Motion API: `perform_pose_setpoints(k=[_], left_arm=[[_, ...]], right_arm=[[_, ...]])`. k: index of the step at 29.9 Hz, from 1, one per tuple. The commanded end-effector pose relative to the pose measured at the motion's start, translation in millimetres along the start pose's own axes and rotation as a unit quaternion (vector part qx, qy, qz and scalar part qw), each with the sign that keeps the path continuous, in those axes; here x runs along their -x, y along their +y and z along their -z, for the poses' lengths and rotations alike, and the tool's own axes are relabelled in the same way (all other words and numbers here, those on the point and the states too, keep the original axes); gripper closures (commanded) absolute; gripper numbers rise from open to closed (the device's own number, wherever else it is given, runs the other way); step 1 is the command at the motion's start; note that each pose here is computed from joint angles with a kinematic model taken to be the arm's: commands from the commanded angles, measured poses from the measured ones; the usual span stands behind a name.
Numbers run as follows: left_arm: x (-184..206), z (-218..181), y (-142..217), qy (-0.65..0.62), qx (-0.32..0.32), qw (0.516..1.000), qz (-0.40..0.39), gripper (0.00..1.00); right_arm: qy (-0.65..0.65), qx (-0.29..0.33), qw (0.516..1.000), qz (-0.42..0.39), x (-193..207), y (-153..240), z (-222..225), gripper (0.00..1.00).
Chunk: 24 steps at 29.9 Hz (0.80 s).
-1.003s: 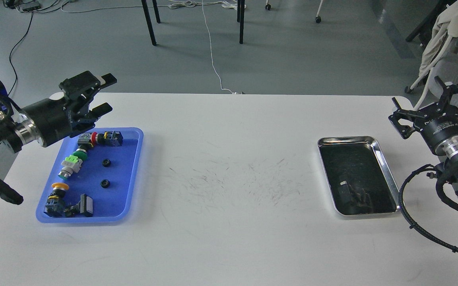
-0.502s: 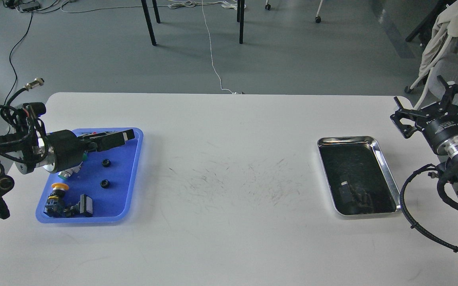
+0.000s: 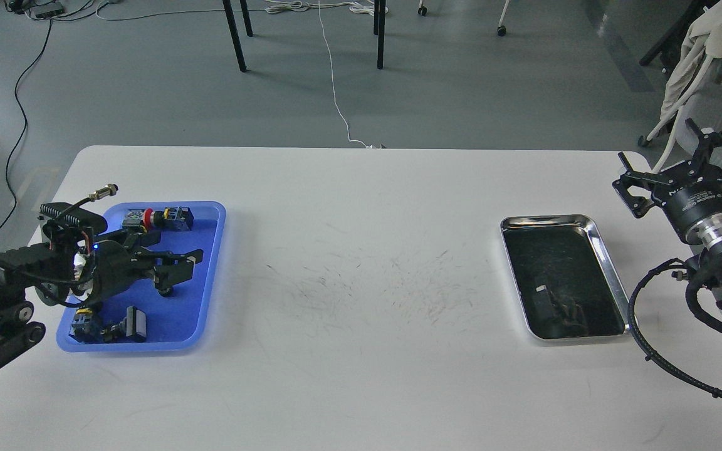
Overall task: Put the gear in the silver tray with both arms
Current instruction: 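Reach the left gripper down into the blue tray toward a black gear, then close the left gripper on the small black gear and lift it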
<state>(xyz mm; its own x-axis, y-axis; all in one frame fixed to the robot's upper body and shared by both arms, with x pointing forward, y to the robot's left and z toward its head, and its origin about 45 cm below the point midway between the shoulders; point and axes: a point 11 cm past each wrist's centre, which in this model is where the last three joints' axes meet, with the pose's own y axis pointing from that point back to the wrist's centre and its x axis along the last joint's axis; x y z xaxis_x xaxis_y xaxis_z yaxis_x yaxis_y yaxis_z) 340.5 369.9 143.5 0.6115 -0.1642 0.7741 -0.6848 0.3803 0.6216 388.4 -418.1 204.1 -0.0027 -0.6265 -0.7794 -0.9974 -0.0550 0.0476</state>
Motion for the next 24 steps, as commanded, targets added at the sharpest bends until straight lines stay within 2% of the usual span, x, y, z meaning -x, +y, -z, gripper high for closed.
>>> perform_pose_setpoints(k=[1,11,18,24], left_arm=[[7,8,-9,-0.009,-0.016,1.000,-0.003,0.03],[23,10,-24,-0.036,-0.026,0.999,0.016,0.07],[31,15,-30,-0.036,-0.039,0.998,0.025,0.14],[29,23,-33,-0.038,-0.050,0.998,0.026,0.24]], right_arm=[[0.002,0.001,1.000,0.001,1,-2,1,0.01],[0.008,0.002,1.000,0.001,2,-2,1,0.01],[0.011,0.003,1.000,0.002,2,-2,0,0.01],[0.011,0.004,1.000,-0.001,0,-2,-1,0.01]])
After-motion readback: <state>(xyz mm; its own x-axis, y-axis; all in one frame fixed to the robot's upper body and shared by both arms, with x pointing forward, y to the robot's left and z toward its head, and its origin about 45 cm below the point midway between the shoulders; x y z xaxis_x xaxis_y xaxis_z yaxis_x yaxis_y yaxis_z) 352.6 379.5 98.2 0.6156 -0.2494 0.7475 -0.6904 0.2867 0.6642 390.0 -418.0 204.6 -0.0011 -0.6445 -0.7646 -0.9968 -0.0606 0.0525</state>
